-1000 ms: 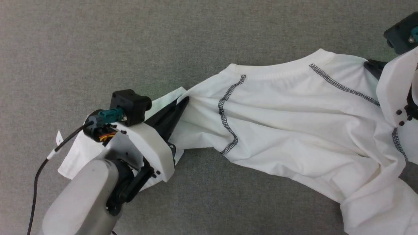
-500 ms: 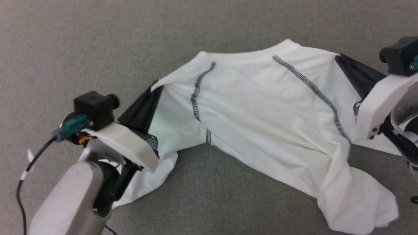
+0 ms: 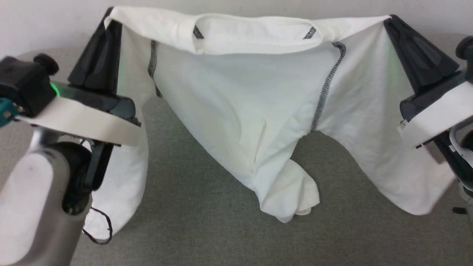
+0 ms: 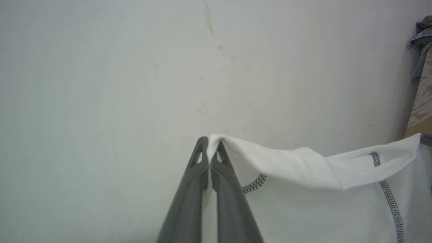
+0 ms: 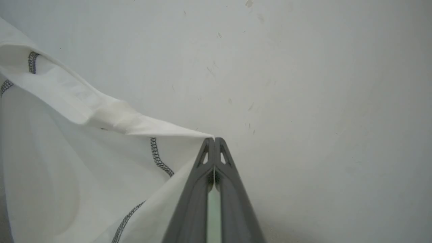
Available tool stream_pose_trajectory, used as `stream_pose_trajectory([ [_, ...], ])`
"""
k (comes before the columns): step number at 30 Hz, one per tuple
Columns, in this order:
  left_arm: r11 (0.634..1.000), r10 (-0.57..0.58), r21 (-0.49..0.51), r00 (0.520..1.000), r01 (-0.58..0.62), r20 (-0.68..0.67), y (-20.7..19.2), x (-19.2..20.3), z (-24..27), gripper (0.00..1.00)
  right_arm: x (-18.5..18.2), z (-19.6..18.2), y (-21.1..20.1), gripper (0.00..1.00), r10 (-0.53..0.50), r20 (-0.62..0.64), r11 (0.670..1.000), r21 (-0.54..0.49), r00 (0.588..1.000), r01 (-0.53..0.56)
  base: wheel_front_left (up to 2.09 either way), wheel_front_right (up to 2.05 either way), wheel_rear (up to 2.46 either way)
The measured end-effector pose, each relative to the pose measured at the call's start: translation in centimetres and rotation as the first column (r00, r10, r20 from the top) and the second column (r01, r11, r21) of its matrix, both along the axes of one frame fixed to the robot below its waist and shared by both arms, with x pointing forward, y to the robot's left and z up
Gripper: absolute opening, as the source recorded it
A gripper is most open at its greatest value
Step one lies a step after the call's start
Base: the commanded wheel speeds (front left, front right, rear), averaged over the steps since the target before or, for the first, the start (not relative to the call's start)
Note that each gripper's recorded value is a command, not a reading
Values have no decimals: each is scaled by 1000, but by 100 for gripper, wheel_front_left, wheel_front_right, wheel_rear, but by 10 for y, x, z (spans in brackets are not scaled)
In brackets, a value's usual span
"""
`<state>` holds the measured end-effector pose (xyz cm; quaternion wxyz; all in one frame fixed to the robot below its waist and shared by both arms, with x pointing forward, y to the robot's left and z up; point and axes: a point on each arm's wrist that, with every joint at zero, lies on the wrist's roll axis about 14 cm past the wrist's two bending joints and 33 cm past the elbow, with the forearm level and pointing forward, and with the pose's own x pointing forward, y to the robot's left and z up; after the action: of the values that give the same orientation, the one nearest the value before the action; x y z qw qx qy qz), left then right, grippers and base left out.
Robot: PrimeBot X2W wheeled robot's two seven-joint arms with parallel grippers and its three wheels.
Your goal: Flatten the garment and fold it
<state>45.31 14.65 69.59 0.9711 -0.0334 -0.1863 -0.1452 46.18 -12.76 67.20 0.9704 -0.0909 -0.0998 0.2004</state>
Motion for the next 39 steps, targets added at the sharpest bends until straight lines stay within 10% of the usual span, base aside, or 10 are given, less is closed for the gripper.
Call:
stream_pose_trajectory([
  [10,992,-107,68,994,110,-37,-28,16,28,0,0,37,-5,0,-22,42,997,-67,999,25,0,0,0],
  [28,989,95,92,967,-119,238,-5,170,141,0,165,137,-35,0,-217,315,925,-237,924,297,0,0,0],
  [39,989,60,115,961,-94,269,-19,241,74,0,248,70,-20,0,-175,318,866,-400,932,299,0,0,0],
])
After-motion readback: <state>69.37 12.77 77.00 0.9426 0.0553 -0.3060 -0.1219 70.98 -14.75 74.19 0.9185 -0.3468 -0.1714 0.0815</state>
